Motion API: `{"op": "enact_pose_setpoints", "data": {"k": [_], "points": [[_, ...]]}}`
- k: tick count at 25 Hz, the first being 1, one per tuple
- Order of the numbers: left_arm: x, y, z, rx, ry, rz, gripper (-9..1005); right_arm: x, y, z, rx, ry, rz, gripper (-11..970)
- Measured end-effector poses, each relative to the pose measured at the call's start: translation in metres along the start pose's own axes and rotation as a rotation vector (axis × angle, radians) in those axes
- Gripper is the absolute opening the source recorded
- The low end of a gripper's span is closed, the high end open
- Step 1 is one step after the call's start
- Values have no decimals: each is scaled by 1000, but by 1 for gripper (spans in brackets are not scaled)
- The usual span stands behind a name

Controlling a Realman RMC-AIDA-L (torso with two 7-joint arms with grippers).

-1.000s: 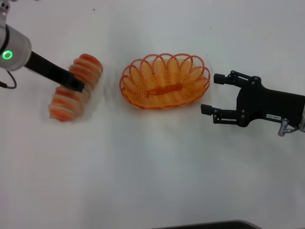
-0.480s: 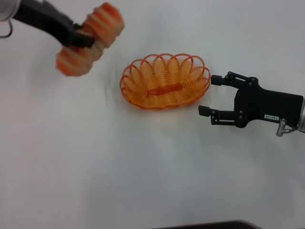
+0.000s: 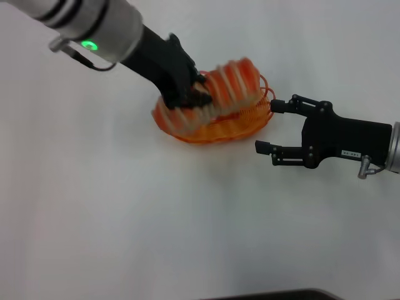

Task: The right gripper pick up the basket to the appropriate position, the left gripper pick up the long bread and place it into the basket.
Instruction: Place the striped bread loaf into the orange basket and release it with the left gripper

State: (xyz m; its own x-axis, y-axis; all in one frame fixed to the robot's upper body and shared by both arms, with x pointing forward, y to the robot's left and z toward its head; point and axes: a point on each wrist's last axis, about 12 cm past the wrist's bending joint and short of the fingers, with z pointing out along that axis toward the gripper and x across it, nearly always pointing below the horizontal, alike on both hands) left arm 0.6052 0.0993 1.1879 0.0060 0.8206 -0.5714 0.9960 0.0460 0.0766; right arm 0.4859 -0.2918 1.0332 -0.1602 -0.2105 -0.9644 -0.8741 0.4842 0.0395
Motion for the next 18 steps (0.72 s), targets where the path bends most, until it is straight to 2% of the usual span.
{"op": "enact_pose_setpoints", "data": {"k": [8, 12, 18], "points": [[-1, -2, 30, -52, 22, 20, 247, 0, 1, 2, -7, 0, -2, 917], [0, -3, 36, -75, 35, 15, 226, -1, 1, 3, -11, -2, -3, 916], [1, -1, 33, -111, 10, 1, 318, -2, 0, 5, -15, -4, -1, 916]]}}
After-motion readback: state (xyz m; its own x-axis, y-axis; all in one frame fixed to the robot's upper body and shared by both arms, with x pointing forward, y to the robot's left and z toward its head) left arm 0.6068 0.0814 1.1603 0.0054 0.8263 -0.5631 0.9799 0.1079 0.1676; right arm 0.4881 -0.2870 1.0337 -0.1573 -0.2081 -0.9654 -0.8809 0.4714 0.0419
